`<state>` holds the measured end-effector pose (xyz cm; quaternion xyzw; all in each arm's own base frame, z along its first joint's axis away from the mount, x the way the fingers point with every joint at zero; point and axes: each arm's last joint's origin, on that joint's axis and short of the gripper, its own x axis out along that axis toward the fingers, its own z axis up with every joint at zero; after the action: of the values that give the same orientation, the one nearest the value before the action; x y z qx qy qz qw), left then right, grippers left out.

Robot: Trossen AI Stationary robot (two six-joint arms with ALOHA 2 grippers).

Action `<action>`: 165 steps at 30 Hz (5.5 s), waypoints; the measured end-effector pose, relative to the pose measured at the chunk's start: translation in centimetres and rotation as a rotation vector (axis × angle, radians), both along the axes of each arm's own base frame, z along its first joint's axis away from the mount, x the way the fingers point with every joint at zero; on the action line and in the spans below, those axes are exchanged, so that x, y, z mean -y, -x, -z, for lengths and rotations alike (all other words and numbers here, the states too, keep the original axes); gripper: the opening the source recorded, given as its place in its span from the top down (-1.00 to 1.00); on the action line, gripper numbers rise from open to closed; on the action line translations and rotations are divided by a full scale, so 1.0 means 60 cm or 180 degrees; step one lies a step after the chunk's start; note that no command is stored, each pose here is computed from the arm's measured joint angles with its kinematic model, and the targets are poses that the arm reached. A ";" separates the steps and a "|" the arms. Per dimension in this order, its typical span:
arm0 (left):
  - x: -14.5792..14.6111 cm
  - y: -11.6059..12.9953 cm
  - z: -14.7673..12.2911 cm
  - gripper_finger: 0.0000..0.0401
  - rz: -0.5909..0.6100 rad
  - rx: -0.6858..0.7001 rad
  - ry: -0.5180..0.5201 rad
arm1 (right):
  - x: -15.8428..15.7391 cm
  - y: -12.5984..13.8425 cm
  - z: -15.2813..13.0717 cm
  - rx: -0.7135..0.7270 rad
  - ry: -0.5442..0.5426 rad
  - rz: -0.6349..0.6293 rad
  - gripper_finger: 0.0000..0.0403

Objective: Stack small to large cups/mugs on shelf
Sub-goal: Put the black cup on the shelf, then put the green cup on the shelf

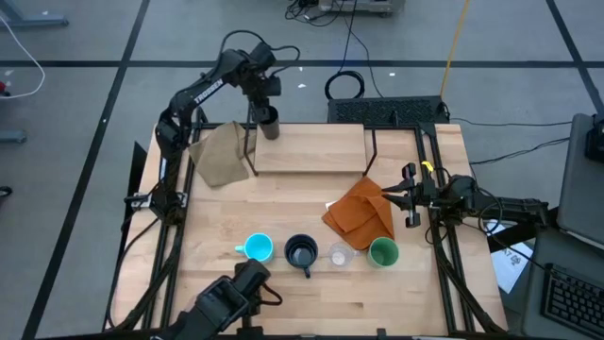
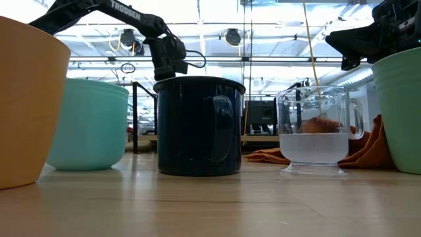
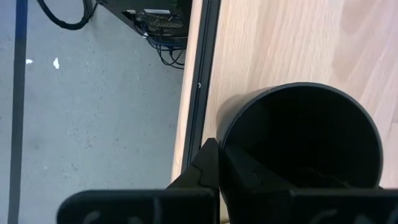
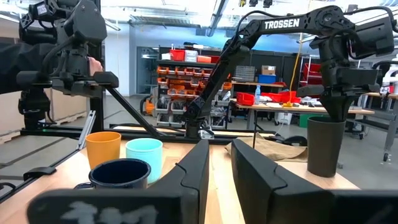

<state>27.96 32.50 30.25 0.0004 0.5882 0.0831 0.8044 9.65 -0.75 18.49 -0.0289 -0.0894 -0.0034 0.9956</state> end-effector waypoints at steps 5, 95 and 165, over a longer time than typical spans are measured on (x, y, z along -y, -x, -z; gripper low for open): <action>0.000 0.000 0.000 0.97 -0.0015 0.0001 0.0007 | 0.000 0.000 0.000 0.0000 0.0000 0.0001 0.70; 0.014 0.011 -0.019 0.12 -0.0396 -0.0226 -0.0013 | 0.000 0.000 0.001 -0.0021 -0.0003 -0.0001 0.70; 0.534 0.422 -0.084 0.12 -0.0496 0.2397 0.0225 | -0.002 0.010 -0.035 0.0649 -0.0162 -0.0124 0.70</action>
<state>2.66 0.47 35.28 -0.1026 0.2525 0.1179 0.9549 9.05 -0.64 20.57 -0.0014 -0.1906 0.0108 0.9816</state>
